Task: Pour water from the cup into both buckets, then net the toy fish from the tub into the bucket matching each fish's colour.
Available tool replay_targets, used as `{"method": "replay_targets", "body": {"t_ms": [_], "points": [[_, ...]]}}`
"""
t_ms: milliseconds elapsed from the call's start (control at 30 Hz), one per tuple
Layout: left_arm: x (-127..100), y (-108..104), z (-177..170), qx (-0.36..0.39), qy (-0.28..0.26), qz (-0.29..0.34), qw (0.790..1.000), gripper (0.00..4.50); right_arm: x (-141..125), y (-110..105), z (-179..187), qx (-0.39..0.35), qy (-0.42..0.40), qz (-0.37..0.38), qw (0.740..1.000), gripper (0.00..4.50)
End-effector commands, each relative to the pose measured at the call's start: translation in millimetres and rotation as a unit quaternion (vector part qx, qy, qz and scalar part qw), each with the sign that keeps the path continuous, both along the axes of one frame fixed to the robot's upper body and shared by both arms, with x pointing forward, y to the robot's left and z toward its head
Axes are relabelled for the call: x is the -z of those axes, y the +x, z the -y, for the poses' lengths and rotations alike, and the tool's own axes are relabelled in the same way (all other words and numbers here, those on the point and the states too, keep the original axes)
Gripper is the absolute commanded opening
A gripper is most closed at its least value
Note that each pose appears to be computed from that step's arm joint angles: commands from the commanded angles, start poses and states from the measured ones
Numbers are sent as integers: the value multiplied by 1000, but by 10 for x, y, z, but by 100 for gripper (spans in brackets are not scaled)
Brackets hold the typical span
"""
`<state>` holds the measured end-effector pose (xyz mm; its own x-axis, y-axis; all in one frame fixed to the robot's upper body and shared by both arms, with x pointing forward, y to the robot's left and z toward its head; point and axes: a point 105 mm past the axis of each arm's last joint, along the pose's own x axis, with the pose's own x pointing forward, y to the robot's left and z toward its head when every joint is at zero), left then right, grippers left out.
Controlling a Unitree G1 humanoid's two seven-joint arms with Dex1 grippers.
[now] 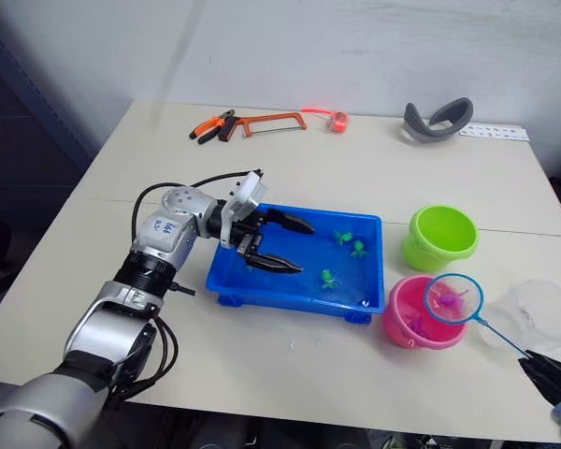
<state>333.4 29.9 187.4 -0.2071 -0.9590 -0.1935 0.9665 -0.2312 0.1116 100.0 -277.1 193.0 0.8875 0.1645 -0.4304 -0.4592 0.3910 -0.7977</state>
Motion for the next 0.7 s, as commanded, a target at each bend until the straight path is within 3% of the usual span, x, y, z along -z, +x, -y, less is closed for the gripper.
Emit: {"method": "replay_targets", "body": {"t_ms": [33,167,333,500,633,700], "points": [[-91,24,22,1,-8,23,1000,448,77,-24,54,-86,-238,-2,967,0],[-96,29,30,1,-9,25,1000,448,-6,15,100,-131,-358,69,922,0],[-114,46,10,-6,-11,28,1000,448,-41,64,68,-172,-410,107,889,0],[-122,65,-35,-16,-9,30,999,448,-108,123,179,-145,-377,124,906,0],[-27,69,-128,-23,14,34,999,448,-217,191,97,-118,-200,142,962,0],[63,68,-205,-27,34,44,998,448,-332,326,-42,-125,-97,147,976,0]]}}
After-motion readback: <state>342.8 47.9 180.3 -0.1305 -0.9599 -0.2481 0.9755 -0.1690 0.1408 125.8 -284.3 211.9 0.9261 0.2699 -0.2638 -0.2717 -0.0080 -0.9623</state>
